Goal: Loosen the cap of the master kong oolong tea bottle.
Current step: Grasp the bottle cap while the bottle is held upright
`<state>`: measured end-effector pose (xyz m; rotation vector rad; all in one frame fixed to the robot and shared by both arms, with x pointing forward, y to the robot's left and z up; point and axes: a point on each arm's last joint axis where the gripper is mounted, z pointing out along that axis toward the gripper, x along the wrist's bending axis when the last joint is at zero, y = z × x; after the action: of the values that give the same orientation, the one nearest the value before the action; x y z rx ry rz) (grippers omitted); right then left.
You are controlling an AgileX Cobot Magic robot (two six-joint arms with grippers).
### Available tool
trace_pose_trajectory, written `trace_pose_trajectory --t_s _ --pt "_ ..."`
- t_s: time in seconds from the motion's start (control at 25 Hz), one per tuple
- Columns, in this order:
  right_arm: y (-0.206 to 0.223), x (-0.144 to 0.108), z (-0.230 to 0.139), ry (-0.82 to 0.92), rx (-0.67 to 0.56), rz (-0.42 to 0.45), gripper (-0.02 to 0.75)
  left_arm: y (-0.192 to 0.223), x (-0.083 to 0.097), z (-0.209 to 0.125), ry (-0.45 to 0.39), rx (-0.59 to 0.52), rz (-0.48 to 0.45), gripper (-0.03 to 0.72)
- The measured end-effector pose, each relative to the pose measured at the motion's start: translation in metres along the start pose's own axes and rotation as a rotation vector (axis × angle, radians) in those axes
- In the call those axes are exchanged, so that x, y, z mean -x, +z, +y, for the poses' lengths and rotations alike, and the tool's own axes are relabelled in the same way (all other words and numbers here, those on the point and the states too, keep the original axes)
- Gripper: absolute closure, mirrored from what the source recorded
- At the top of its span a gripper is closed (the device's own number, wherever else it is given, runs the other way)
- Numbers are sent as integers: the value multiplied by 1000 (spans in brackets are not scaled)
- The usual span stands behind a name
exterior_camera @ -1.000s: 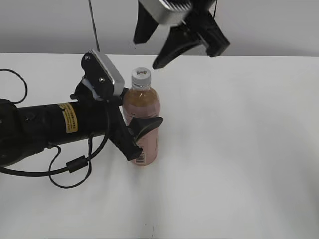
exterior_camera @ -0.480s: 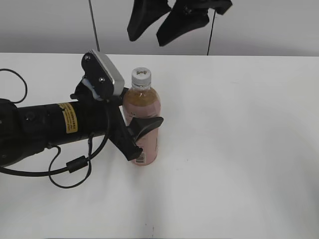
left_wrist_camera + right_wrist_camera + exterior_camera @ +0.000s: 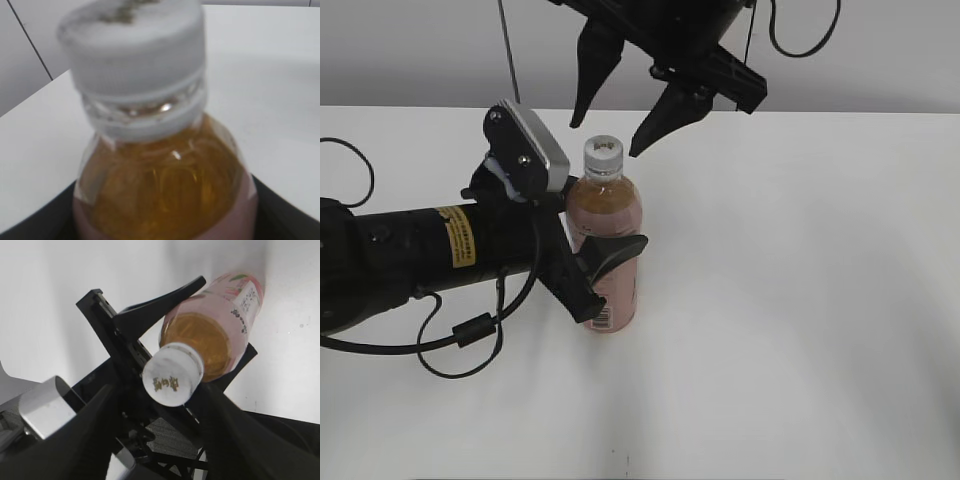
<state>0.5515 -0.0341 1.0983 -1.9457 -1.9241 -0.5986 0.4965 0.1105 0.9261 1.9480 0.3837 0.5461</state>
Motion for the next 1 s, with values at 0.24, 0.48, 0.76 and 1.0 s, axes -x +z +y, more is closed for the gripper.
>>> trace_pose_trajectory --t_s 0.24,0.48,0.76,1.0 --pt "11 -3 12 39 4 -8 339 0 0 0 0 -2 0 232" --pt "21 -2 19 48 5 -29 339 0 0 0 -10 -4 5 232" --pt "20 -2 20 47 10 -31 339 0 0 0 -6 -5 2 232" --pt "21 -2 21 44 17 -39 339 0 0 0 -2 -4 0 232"
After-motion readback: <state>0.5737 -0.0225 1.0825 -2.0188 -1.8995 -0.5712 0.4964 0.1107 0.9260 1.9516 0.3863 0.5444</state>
